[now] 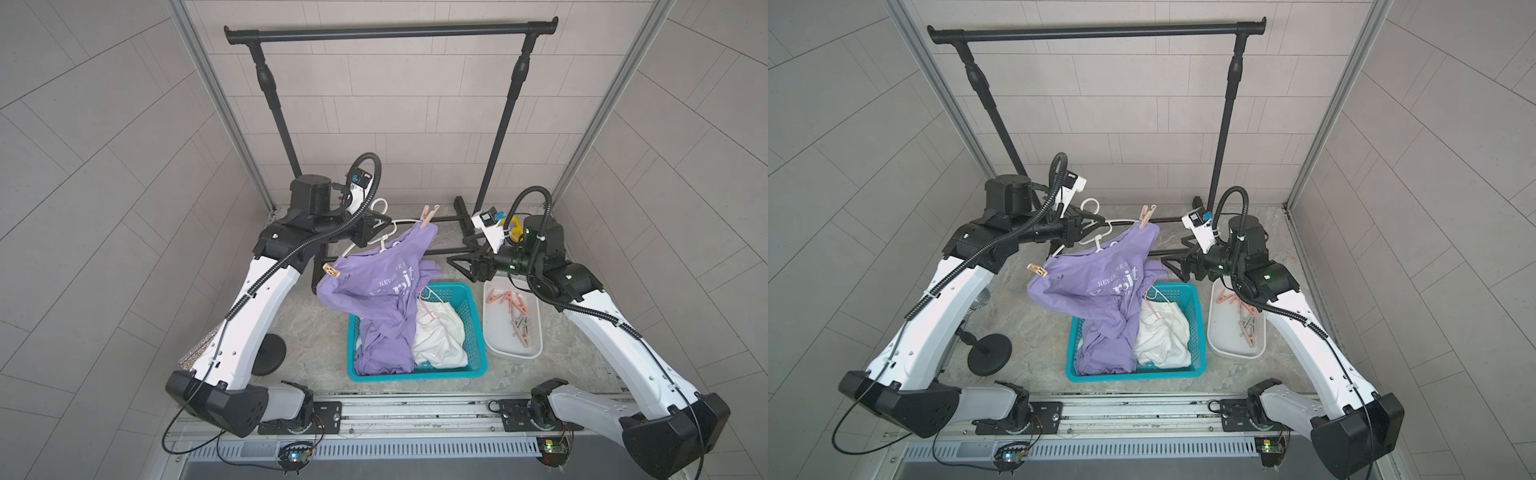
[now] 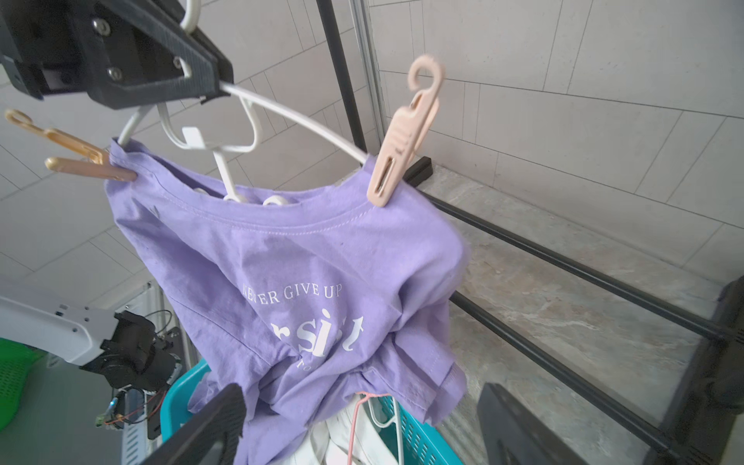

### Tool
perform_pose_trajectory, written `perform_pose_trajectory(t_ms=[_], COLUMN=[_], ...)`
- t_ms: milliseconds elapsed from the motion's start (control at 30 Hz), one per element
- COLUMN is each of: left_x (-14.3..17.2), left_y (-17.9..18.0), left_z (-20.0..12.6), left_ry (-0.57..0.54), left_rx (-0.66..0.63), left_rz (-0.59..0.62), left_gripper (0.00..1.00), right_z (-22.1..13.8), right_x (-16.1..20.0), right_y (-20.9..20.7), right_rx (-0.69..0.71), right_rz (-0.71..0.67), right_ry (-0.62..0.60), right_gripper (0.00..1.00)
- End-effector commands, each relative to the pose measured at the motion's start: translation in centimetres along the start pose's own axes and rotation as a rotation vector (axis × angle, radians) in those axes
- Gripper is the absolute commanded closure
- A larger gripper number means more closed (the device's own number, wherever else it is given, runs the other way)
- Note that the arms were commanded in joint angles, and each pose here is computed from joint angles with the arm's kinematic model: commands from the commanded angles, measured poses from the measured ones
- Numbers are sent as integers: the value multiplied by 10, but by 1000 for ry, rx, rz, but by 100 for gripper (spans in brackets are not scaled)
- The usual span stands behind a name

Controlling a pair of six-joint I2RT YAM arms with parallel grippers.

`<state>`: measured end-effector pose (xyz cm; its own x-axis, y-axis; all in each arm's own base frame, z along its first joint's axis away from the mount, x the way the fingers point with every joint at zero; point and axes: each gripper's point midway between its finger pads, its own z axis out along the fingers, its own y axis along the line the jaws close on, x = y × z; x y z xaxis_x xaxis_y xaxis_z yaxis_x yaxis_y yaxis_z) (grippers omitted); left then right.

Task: Use clothespins to secure the t-shirt on both sides of the hanger
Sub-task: Adjust the hanger.

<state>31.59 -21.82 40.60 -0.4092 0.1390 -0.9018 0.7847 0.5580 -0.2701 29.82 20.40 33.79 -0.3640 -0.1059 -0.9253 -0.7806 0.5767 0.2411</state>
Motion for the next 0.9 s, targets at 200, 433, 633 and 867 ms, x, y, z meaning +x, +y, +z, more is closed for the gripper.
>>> perform_pose_trajectory(t_ms=[200, 433, 633, 867], left_x=[-7, -12, -21, -25], left_y=[-33, -43, -45, -41], left_z=[-12, -18, -17, -15], left_ry=[-13, -29, -48, -52], left_rx=[211, 283, 344, 350], left_rz=[72, 56, 14, 3], left_gripper=[100, 100, 100, 100], right_z=[16, 21, 27, 31], right_x=[-16, -12, -15, -29], right_y=[5, 0, 2, 6], right_rx=[-152, -145, -205, -266], right_rz=[20, 7, 28, 66], right_ry=[-50, -60, -72, -134], right_gripper=[8, 9, 11, 17])
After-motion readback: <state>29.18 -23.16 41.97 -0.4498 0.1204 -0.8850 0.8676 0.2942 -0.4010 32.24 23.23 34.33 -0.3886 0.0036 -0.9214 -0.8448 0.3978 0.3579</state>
